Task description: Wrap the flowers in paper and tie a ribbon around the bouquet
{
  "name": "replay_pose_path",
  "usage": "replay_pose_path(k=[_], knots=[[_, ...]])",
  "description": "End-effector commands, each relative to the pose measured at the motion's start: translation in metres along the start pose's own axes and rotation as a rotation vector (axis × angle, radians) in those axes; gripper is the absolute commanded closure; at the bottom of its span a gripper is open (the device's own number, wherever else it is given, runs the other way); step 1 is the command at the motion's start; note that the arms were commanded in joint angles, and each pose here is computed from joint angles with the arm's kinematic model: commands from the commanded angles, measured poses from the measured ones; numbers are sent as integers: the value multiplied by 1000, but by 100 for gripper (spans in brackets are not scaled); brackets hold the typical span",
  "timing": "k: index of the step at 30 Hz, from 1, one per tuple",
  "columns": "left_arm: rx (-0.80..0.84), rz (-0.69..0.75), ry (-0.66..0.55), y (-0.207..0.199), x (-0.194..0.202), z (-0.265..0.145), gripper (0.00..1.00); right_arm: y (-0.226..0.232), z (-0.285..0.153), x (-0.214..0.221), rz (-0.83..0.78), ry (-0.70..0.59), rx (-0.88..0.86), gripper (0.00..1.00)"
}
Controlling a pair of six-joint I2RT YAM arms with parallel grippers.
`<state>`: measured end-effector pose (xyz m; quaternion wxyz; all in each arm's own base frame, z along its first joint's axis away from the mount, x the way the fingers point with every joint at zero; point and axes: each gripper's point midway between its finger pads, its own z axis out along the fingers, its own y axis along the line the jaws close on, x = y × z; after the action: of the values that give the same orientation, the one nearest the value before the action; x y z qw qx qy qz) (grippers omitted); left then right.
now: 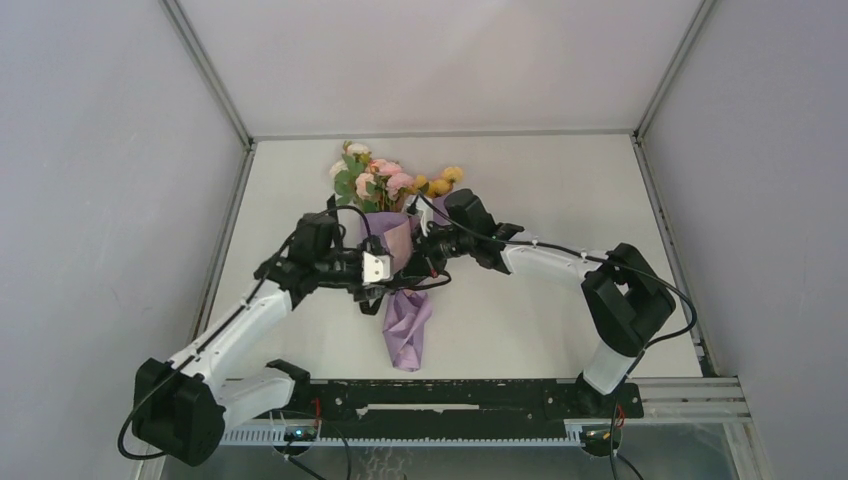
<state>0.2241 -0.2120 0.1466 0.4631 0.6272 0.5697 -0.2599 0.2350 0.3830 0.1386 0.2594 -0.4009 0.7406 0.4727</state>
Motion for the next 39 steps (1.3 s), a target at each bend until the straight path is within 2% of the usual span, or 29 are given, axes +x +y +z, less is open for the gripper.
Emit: replay_pose_path(k=[1,5,9,12,16,20,27,31,39], knots=[[261,242,320,-24,56,-53,28,10,0,-12,-63,-28,-22,100],[436,355,553,12,103,-94,28,12,3,-11,-68,-28,-30,100],[506,393,650,48,136,-99,26,11,2,-12,-74,-29,-13,100],[527,320,626,71,137,-87,26,9,2,-10,-69,-23,-11,100],[613,217,636,77,147,-78,29,6,3,-6,-56,-10,-15,100],[631,246,661,87,167,-74,36,0,3,-5,-32,-13,-25,100],[672,322,663,95,191,-56,31,-10,0,-10,-1,-40,-31,100],[686,318,653,98,190,-55,33,-11,2,-9,13,-39,-36,100],[679,347,671,97,192,-56,60,-10,3,-14,17,-55,-36,100]])
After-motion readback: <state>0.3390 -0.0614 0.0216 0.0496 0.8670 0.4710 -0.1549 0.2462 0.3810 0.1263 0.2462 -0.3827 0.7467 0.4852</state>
